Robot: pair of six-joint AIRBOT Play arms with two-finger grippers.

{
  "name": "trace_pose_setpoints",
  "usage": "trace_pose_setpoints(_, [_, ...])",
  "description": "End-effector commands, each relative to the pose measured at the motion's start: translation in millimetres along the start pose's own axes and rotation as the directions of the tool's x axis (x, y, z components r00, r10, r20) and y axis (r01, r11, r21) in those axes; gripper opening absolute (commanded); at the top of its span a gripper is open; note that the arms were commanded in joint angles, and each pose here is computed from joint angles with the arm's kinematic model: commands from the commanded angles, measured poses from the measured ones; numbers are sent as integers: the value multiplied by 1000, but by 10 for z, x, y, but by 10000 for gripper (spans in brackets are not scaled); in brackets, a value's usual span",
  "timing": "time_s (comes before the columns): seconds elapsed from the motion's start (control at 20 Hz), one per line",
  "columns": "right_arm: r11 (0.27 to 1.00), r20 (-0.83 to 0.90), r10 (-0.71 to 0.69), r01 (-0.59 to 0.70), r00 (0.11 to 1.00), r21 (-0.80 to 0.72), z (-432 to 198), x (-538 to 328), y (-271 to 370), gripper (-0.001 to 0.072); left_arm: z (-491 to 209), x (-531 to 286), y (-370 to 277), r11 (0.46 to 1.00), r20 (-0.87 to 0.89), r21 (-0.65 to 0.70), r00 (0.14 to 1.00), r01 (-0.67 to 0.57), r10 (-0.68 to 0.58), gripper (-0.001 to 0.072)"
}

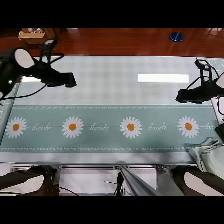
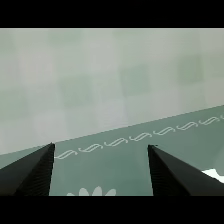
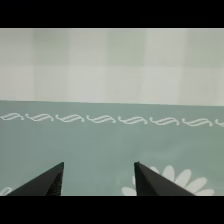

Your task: Fold the shirts.

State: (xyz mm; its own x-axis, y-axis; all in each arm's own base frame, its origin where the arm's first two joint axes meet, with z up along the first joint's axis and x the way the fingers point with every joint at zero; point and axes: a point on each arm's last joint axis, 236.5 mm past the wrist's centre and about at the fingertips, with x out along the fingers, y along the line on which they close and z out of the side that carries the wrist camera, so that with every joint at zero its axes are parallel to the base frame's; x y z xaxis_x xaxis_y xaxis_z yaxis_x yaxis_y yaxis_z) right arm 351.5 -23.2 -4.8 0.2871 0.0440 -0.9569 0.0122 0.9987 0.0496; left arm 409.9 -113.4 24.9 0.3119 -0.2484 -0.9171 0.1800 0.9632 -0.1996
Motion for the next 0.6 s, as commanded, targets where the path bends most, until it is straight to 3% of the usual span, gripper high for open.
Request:
trace_pose_setpoints(0.0, [990, -65, -121, 115, 991, -84, -137, 5, -203, 536, -186, 233, 104, 999, -102, -8, 993, -53, 52, 720])
trace_pose_setpoints(0.55, [999, -43, -26, 25, 999, -37, -84, 25, 20, 535, -270, 259, 124, 997, -141, -45, 988, -65, 58, 720])
